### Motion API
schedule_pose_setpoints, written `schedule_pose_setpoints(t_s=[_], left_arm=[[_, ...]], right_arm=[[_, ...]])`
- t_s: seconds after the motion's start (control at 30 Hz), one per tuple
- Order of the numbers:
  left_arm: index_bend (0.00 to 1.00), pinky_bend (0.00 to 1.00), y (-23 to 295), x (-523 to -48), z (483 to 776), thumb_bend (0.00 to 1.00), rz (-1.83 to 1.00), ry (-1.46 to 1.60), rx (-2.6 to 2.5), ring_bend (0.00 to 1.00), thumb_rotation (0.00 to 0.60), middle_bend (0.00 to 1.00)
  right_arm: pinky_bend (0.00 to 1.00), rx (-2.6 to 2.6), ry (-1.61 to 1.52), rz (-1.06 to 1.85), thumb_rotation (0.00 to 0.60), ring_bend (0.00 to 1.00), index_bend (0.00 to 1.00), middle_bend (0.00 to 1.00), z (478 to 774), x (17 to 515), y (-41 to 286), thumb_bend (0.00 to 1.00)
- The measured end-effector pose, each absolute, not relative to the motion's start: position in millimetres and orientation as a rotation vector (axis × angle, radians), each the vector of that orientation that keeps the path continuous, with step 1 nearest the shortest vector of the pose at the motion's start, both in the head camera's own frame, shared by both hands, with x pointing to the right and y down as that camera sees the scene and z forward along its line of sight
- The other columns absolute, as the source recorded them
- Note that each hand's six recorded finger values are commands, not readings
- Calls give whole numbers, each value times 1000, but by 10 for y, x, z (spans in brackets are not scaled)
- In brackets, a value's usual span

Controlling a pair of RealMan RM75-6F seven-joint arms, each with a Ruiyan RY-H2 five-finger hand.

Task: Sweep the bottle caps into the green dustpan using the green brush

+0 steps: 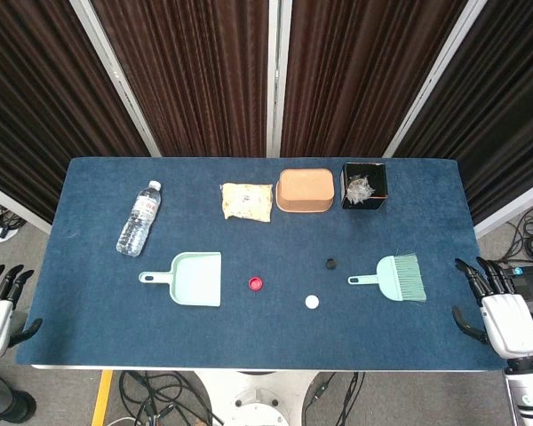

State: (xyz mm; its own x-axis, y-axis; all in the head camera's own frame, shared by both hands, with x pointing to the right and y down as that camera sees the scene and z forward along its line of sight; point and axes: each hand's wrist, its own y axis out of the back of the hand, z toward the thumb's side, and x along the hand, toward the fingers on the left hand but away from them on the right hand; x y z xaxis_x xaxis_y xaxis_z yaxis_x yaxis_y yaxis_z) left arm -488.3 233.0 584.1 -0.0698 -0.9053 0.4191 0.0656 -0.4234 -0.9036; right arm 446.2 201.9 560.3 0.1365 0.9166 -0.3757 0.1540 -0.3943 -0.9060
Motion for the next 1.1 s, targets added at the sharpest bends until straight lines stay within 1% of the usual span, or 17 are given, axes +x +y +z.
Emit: schedule_pose_setpoints(t_s=[0.23,0.37,0.43,0.47,0.5,0.57,0.6,0.7,0.77,0.97,1.1], left_arm=[[146,14,2320,-4869,5852,193,-1598,946,-1436,1,600,97],[145,14,2318,-4866,5851,193,-1594,948,-1437,1,600,97],[145,14,2315,-4864,5856,193,-1593,950,-1438,1,600,97],[145,14,2314,-4861,5859,193,-1592,950,-1439,1,600,97],[145,14,2311,-4854,5865,193,-1589,949,-1442,1,600,97],[146,14,2308,-4845,5875,193,-1585,942,-1447,1,600,97],[145,14,2306,-4842,5881,193,-1584,936,-1450,1,600,97],[145,14,2305,-4842,5885,193,-1583,937,-1452,1,600,97],[145,14,2310,-4844,5891,193,-1584,937,-1453,2,600,98],[145,14,2328,-4854,5928,193,-1592,936,-1466,2,600,97],[146,14,2334,-4876,5950,193,-1598,939,-1468,1,600,97]], right_arm=[[6,-1697,-1023,1320,600,0,32,183,5631,4425,2017,327],[6,-1695,-988,1317,600,0,44,210,5675,4353,1970,318],[7,-1688,-965,1320,600,4,71,238,5707,4311,1938,281],[7,-1679,-943,1325,600,14,93,260,5735,4279,1913,226],[7,-1672,-924,1329,600,34,124,288,5761,4253,1891,149],[11,-1648,-868,1346,600,62,186,324,5838,4186,1832,71],[17,-1635,-839,1353,600,72,226,340,5876,4155,1805,56],[44,-1578,-733,1377,600,100,310,360,6021,4036,1706,51],[57,-1536,-652,1389,600,109,334,360,6152,3928,1636,55],[86,-1486,-464,1402,600,134,356,377,6665,3523,1488,143],[87,-1484,-399,1407,600,136,364,385,6928,3347,1460,157]])
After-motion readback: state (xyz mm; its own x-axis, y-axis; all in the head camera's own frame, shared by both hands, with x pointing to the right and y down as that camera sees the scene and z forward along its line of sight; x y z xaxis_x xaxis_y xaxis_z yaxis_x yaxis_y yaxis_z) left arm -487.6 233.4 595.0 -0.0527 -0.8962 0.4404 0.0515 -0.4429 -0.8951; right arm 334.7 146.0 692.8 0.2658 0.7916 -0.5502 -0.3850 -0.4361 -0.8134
